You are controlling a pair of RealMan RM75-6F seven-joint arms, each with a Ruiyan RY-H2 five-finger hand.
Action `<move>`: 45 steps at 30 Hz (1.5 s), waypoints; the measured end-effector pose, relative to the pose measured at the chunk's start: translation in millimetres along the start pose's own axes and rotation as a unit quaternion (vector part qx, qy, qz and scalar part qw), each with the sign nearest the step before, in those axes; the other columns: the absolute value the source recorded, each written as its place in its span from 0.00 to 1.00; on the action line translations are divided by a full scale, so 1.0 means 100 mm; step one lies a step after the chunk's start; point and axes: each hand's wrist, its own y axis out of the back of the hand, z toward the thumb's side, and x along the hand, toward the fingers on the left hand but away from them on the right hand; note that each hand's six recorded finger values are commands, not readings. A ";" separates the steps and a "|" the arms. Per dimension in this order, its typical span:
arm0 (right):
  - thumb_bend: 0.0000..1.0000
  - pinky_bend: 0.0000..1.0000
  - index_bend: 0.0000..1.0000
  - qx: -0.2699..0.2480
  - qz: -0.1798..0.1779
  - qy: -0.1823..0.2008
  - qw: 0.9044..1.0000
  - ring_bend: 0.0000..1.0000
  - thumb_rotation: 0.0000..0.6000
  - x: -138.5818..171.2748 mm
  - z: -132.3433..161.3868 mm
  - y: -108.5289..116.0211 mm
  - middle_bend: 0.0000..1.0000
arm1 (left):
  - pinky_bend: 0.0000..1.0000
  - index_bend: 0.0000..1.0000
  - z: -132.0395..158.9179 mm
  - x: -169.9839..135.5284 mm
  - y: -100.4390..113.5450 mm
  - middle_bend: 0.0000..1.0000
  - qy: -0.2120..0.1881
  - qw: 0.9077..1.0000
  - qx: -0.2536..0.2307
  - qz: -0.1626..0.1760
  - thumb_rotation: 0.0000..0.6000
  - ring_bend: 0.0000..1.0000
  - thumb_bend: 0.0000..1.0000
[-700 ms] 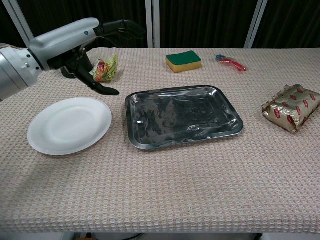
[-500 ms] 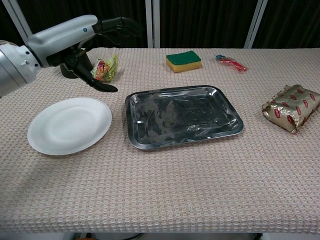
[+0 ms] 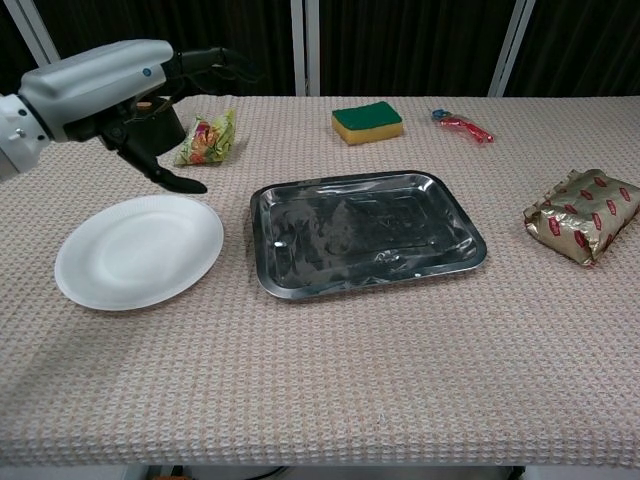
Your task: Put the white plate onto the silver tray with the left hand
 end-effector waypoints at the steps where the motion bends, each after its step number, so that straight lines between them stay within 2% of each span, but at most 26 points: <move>1: 0.45 0.00 0.00 0.001 0.001 0.000 1.000 0.00 1.00 0.01 -0.01 0.00 0.00 | 0.22 0.16 -0.03 -0.05 0.00 0.15 0.005 1.000 0.010 -0.005 1.00 0.13 0.03; 6: 0.45 0.00 0.00 0.009 0.000 -0.006 1.000 0.00 1.00 0.03 -0.07 0.08 0.00 | 0.22 0.16 -0.24 -0.46 -0.04 0.15 0.043 0.997 0.061 -0.027 1.00 0.12 0.03; 10: 0.45 0.00 0.00 0.008 -0.001 -0.012 1.000 0.00 1.00 0.04 -0.10 0.11 0.00 | 0.22 0.17 -0.32 -0.76 -0.05 0.16 0.061 0.994 0.088 -0.027 1.00 0.12 0.03; 18: 0.45 0.00 0.00 -0.024 0.005 -0.025 0.999 0.00 1.00 0.08 -0.06 0.13 0.00 | 0.22 0.19 -0.61 -1.07 -0.11 0.18 0.083 0.989 0.120 -0.026 1.00 0.12 0.04; 27: 0.46 0.00 0.00 -0.020 0.000 -0.029 0.999 0.00 1.00 0.08 -0.02 0.19 0.00 | 0.21 0.19 -0.78 -1.24 -0.35 0.18 0.093 0.986 0.129 -0.041 1.00 0.12 0.04; 37: 0.46 0.00 0.00 -0.019 0.011 -0.032 0.999 0.00 1.00 0.11 0.00 0.12 0.00 | 0.21 0.19 -0.94 -1.36 -0.41 0.18 0.112 0.983 0.139 -0.049 1.00 0.12 0.04; 45: 0.46 0.00 0.00 -0.019 0.016 -0.031 0.999 0.00 1.00 0.12 0.02 0.09 0.00 | 0.21 0.19 -0.94 -1.37 -0.53 0.18 0.110 0.983 0.135 -0.061 1.00 0.12 0.04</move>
